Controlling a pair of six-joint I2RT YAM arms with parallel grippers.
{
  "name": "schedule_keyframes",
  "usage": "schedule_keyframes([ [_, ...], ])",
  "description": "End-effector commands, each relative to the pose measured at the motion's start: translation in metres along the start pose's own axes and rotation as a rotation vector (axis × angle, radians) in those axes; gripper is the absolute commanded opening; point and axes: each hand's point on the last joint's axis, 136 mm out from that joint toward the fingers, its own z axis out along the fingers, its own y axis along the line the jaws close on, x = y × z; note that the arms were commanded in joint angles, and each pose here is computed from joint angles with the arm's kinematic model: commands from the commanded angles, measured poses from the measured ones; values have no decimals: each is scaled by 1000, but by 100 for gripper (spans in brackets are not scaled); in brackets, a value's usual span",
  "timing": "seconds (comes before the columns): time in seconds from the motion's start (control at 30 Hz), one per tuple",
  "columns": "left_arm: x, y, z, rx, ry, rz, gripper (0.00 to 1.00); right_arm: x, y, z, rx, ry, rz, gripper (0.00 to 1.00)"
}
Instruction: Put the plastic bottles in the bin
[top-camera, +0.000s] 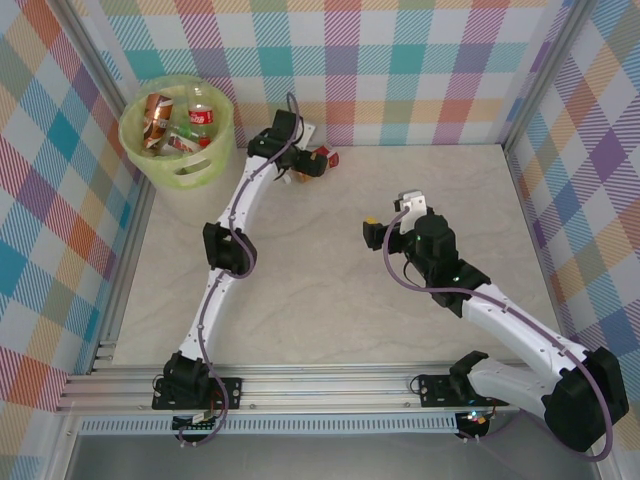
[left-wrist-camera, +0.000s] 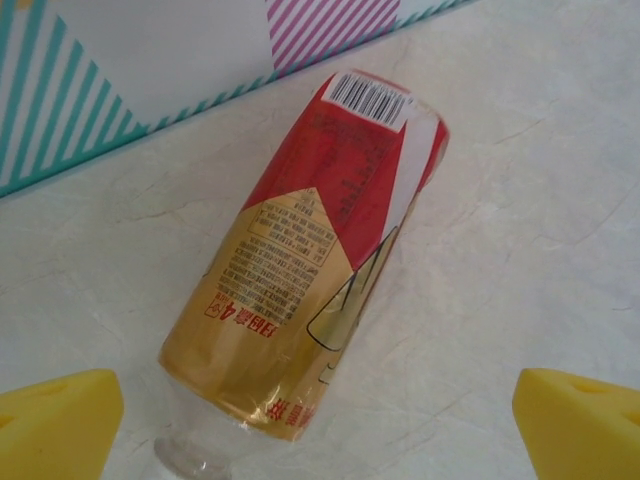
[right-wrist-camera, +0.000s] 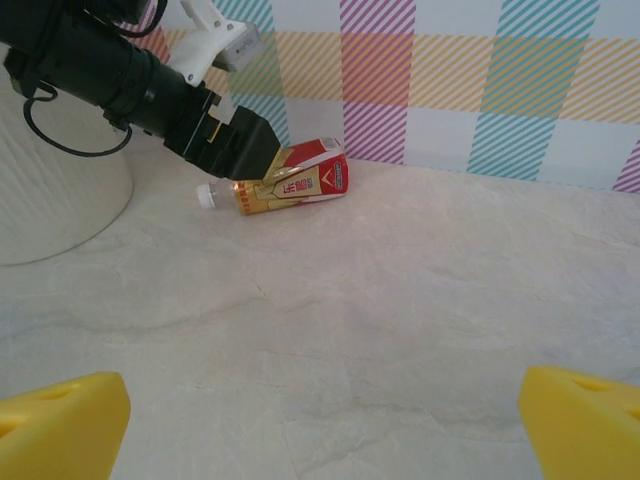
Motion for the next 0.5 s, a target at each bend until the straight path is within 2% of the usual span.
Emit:
schedule_keyframes([
  [0.0,17,17,24,-3,18,0,100,-14,-1,-3,16,-24,-12,100],
  [0.27,39,5,60,99,27,-3,99,-19,0,0,22,-3,-36,100],
  [0.4,36,3,66,109,1,-5,87,-18,1,2,17,7,-26,100],
  [0.47,34,5,67,98,-13,2,78,-18,2,3,14,10,-22,100],
])
